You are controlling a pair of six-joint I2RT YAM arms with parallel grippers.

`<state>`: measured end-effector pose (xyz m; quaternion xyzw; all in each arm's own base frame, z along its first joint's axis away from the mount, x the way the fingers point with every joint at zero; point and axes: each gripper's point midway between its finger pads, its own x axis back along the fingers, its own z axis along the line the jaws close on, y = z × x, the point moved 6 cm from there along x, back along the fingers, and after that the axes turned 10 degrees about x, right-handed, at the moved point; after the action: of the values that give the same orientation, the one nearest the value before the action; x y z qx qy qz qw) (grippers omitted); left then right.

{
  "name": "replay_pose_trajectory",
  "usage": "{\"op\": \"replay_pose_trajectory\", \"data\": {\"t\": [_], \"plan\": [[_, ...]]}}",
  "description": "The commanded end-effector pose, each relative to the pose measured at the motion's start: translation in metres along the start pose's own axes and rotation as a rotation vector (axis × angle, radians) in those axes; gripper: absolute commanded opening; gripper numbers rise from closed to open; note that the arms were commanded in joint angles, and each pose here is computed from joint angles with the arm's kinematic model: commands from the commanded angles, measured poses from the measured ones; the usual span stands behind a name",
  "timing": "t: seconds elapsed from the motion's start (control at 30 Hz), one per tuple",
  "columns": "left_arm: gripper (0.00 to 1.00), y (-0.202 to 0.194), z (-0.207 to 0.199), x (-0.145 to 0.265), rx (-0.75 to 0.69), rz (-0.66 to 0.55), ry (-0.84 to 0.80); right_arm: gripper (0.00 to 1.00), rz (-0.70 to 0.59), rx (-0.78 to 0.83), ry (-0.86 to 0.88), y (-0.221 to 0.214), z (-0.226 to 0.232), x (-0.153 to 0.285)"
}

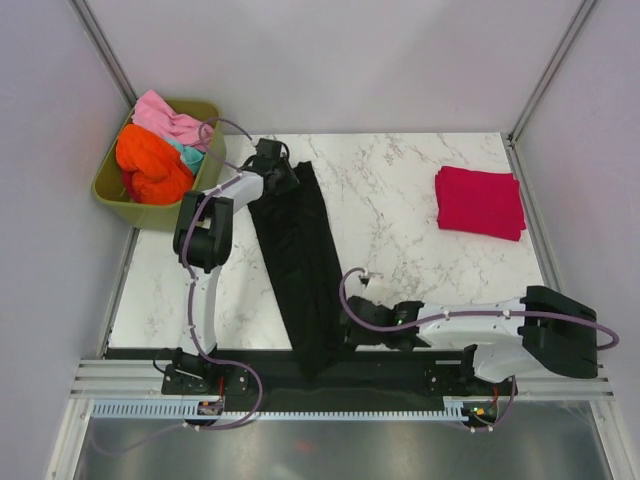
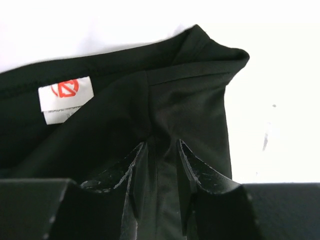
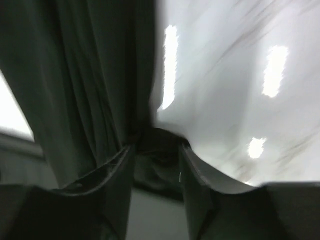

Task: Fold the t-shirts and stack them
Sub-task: Fold the tshirt

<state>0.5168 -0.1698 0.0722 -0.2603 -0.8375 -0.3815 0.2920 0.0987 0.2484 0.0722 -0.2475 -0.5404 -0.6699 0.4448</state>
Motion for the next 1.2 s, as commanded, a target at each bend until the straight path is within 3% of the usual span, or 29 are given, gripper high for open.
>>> {"op": "replay_pose_trajectory", "data": {"t": [0.0, 0.07, 0.13, 0.2, 0.4, 0.6, 0.7, 0.8, 0.87, 0.9, 1.17], "plan": [[0.37, -0.042, -0.013, -0.020, -0.160, 0.135, -0.031, 0.53, 0.055, 0.016, 0.018, -0.026, 0.047, 0.014], [0.37, -0.046, -0.034, -0.021, -0.190, 0.167, -0.079, 0.60, 0.014, 0.096, 0.005, -0.015, 0.072, 0.023], [0.37, -0.050, -0.039, -0.027, -0.193, 0.189, -0.108, 0.75, -0.036, 0.180, -0.076, 0.001, 0.076, 0.022], [0.38, -0.050, -0.041, -0.028, -0.196, 0.194, -0.120, 0.83, -0.128, 0.205, -0.150, 0.022, 0.068, 0.019], [0.39, -0.040, -0.056, -0.035, -0.201, 0.180, -0.165, 0.88, -0.255, 0.128, -0.213, 0.101, 0.030, 0.013], [0.39, -0.035, -0.064, -0.042, -0.184, 0.200, -0.191, 0.88, -0.280, 0.139, -0.184, 0.153, -0.001, -0.007], [0.44, -0.028, -0.069, -0.034, -0.198, 0.176, -0.197, 0.81, -0.244, 0.092, -0.138, 0.180, -0.013, -0.035], [0.61, -0.022, -0.076, -0.017, -0.208, 0.169, -0.226, 0.73, -0.216, 0.027, -0.057, 0.206, -0.029, -0.067], [0.79, -0.028, -0.073, -0.011, -0.212, 0.165, -0.251, 0.68, -0.206, -0.022, 0.040, 0.222, -0.040, -0.092], [0.81, -0.027, -0.072, -0.001, -0.213, 0.159, -0.263, 0.67, -0.241, -0.041, 0.081, 0.234, -0.040, -0.100], [0.83, -0.012, -0.077, 0.053, -0.241, 0.000, -0.323, 0.64, -0.183, -0.117, 0.233, 0.280, -0.051, -0.182]]}}
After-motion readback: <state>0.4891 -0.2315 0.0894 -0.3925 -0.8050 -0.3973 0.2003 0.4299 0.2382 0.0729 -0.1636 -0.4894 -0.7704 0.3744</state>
